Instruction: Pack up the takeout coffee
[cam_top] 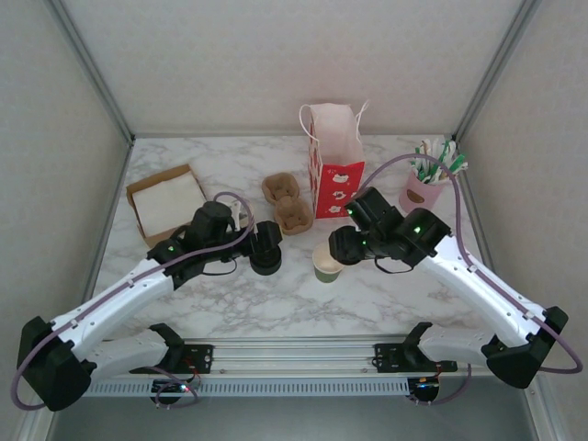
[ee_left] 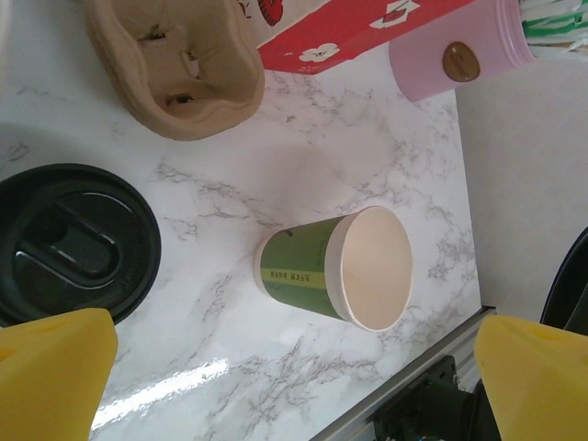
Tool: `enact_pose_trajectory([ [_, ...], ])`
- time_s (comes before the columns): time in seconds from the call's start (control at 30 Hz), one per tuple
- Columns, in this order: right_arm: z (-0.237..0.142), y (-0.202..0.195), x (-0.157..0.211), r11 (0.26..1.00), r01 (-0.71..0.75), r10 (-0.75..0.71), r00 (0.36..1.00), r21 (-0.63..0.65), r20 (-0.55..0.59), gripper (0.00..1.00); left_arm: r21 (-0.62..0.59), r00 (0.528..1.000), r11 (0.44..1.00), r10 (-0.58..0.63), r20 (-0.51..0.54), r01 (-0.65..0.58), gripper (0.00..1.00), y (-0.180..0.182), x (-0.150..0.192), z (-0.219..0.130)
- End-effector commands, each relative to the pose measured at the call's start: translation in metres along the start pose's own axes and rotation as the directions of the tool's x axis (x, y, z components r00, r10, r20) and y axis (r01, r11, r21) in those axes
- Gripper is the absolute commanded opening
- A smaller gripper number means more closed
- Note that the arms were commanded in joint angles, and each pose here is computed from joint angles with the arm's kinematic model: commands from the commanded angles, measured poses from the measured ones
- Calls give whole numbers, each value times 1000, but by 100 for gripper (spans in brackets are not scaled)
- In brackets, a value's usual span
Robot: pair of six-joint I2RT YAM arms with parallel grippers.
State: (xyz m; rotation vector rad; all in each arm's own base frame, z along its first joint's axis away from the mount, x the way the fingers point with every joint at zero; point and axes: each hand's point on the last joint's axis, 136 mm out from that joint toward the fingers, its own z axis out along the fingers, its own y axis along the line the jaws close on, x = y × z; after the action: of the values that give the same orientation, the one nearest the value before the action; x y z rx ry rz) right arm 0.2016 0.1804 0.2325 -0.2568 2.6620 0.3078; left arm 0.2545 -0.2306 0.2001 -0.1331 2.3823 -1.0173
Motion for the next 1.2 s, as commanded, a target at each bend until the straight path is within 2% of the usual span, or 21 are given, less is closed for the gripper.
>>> enact_pose_trajectory([
  [0.0, 8, -10, 12, 1000, 7, -5, 996, 15, -85, 73, 22, 998, 1000, 12, 66, -13, 100, -14, -13, 3],
  [0.33, 42, 10, 10, 996, 85, -80, 960, 6, -269, 72, -6, 998, 1000, 21, 63, -21, 100, 2, -1, 1],
  [0.57, 56, 13, 10, 991, 129, -111, 929, 27, -353, 72, -26, 998, 999, 25, 64, -24, 100, 10, 3, -1],
  [1.17, 81, 15, 5, 982, 174, -131, 902, 69, -412, 73, -39, 997, 999, 32, 69, -29, 100, 15, 5, -4],
])
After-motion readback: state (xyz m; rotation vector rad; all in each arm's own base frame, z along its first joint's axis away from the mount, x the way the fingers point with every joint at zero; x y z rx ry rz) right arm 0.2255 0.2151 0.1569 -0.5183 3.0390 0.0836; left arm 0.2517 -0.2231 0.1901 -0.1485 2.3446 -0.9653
